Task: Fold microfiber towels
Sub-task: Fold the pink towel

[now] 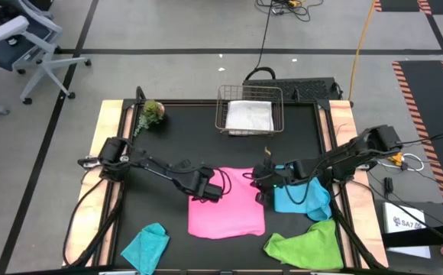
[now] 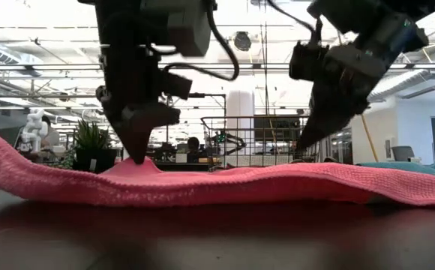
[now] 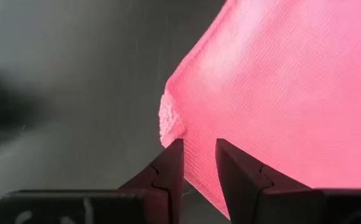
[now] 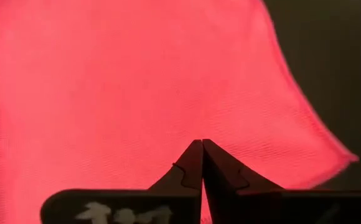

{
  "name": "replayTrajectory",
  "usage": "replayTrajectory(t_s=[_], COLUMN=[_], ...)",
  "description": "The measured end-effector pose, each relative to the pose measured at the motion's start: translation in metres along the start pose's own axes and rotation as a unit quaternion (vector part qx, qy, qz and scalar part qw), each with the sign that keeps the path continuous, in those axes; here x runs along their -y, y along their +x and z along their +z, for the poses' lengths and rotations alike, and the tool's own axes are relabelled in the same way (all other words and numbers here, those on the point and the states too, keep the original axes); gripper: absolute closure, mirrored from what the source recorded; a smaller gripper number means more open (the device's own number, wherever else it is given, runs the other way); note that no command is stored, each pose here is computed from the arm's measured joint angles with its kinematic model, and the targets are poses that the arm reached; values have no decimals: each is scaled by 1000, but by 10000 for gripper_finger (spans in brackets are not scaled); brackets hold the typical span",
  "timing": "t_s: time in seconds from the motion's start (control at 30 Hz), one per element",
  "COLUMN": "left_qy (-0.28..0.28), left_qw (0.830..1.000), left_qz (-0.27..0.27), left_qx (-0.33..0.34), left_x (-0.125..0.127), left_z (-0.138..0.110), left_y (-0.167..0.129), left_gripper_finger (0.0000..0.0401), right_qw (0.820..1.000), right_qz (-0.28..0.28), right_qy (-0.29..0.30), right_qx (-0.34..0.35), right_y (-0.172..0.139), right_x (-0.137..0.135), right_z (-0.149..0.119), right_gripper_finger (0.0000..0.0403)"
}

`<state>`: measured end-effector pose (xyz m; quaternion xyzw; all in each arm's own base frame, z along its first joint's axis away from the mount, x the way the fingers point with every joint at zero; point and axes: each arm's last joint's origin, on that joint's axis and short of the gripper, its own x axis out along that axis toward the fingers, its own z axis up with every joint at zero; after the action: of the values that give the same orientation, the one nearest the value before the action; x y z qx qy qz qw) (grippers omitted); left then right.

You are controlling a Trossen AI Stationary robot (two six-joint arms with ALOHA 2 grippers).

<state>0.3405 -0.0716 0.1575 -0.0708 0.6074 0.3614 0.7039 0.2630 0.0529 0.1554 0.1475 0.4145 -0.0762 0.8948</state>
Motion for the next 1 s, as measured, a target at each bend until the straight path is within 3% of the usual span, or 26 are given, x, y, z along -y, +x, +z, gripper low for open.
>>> replayTrajectory(t_s=[0.3, 0.5, 0.8, 1.0], left_qy=[-39, -52, -59, -58], left_qw=[999, 998, 991, 991], left_qz=[-7, -35, -83, -80], left_qx=[10, -33, -90, -86], left_x=[-25, -35, -41, -41], left_z=[19, 29, 33, 33], left_y=[-7, 3, 7, 7], left_gripper_finger=[304, 304, 304, 304], right_qw=[999, 998, 997, 997], right_qz=[-40, -51, -68, -74], right_qy=[-13, -4, -7, 9], right_qx=[-18, -23, -22, -36], right_y=[-15, -14, -13, -13], right_x=[13, 19, 34, 50], right_z=[1, 2, 9, 12], right_gripper_finger=[358, 316, 270, 258])
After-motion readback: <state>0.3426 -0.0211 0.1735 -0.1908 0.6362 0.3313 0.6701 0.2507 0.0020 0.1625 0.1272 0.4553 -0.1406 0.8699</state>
